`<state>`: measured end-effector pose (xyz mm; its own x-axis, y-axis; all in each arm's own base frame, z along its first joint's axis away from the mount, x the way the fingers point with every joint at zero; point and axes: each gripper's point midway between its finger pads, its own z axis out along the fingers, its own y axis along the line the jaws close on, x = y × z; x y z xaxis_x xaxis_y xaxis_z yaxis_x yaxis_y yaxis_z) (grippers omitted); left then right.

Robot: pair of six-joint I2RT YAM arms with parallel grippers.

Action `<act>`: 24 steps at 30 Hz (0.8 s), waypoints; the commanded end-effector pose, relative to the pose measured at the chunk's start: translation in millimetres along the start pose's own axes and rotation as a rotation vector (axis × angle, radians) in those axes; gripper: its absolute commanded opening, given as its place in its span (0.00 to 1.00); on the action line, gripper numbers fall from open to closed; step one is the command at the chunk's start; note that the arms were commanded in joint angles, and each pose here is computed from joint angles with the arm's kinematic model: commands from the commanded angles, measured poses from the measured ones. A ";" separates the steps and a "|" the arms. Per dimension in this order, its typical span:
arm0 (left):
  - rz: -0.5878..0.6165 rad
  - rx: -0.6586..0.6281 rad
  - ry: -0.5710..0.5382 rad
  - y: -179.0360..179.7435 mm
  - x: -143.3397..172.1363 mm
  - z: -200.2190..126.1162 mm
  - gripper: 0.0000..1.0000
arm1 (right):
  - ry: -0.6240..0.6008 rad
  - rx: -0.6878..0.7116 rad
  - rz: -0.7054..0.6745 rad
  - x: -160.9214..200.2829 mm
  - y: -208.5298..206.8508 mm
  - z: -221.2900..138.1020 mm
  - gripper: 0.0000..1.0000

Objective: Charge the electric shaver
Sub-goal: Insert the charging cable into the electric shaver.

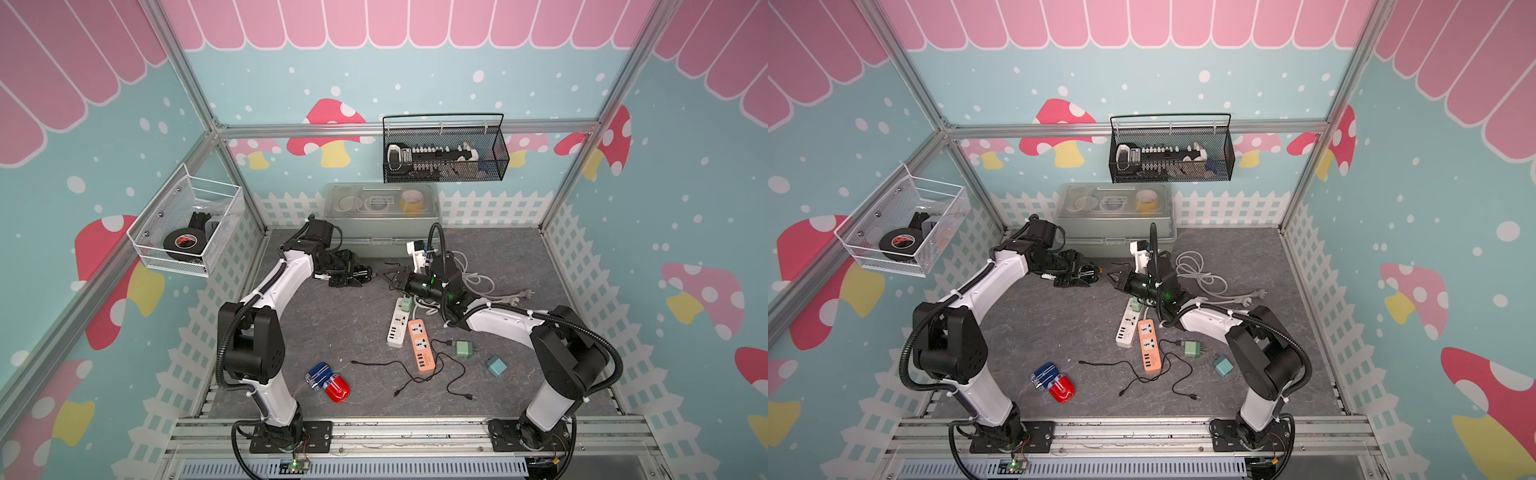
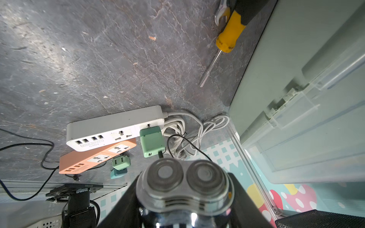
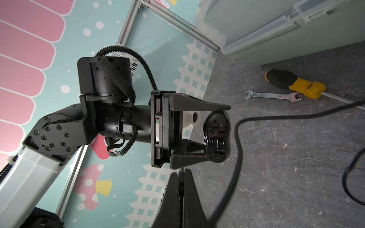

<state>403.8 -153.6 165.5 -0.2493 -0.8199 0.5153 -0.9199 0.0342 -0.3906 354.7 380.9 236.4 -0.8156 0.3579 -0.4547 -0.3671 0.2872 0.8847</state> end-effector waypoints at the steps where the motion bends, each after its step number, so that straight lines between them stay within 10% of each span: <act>1: -0.008 0.014 0.024 -2.6 7.6 -1.4 0.00 | -0.007 0.026 -0.021 -1.9 -8.2 9.3 0.00; 24: -0.014 0.003 0.047 2.0 13.2 7.6 0.00 | -0.019 0.075 0.001 -11.4 -34.7 17.2 0.00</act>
<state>401.7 -162.6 162.5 -0.2520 -0.8073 0.5336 -0.9219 0.0326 -0.3861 375.4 386.7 206.7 -0.8247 0.3591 -0.4370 -0.3180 0.3447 0.8832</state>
